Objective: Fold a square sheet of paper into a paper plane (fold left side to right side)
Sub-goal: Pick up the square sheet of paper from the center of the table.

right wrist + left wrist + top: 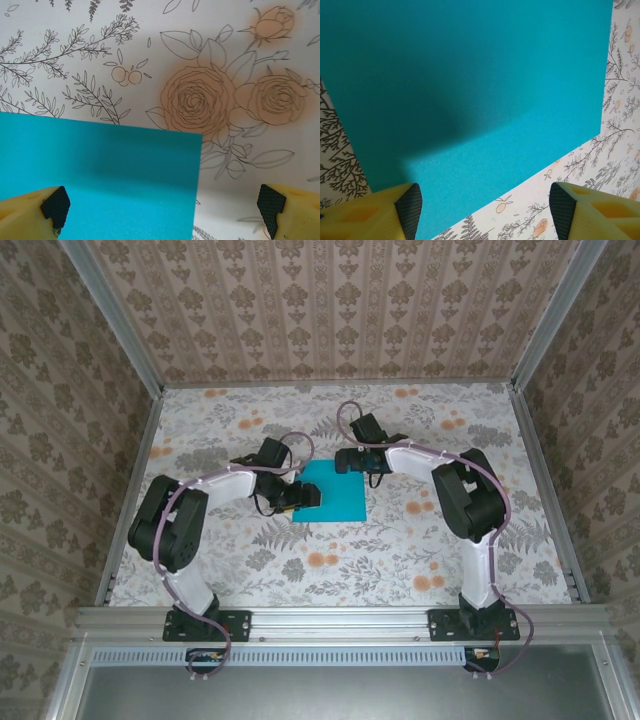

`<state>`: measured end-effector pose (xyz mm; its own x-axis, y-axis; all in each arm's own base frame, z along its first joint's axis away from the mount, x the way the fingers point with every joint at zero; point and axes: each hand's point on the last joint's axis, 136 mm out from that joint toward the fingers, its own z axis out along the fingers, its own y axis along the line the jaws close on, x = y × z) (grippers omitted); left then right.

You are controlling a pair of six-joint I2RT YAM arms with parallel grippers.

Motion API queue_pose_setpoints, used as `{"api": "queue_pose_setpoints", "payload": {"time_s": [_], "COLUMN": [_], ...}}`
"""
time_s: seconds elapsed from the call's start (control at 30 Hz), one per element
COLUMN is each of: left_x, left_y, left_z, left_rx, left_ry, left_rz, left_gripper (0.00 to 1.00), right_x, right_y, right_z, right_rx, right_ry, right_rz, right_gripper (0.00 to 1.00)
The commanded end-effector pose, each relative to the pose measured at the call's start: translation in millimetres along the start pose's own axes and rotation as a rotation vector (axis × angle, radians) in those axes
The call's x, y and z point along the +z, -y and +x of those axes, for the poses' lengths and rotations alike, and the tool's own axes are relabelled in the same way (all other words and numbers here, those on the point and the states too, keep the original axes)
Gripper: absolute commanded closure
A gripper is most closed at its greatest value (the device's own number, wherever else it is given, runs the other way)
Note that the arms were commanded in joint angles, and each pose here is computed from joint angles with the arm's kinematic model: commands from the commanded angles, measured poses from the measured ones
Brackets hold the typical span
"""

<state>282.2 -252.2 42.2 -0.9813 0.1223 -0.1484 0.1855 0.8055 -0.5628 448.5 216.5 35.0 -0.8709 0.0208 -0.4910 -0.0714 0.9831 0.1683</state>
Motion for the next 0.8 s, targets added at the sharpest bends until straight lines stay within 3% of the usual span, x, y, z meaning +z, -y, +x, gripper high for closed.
{"api": "queue_pose_setpoints", "payload": {"time_s": [0.0, 0.5, 0.77], "left_x": [7.5, 22.8, 22.5], "left_y": [-7.0, -28.2, -25.2], "left_z": [9.1, 19.3, 15.6], "left_rx": [-0.040, -0.068, -0.069], "left_ry": [-0.041, -0.083, -0.064], "left_rz": [0.004, -0.057, -0.043], "left_gripper": [0.30, 0.33, 0.33], "right_x": [5.8, 9.9, -9.2], "right_y": [-10.2, -46.4, -58.4], "right_z": [4.5, 42.6, 61.4], "right_rx": [-0.005, -0.028, -0.023], "right_ry": [-0.042, -0.169, -0.207], "right_rz": [-0.020, -0.106, -0.147], "right_gripper": [0.00, 0.02, 0.15]}}
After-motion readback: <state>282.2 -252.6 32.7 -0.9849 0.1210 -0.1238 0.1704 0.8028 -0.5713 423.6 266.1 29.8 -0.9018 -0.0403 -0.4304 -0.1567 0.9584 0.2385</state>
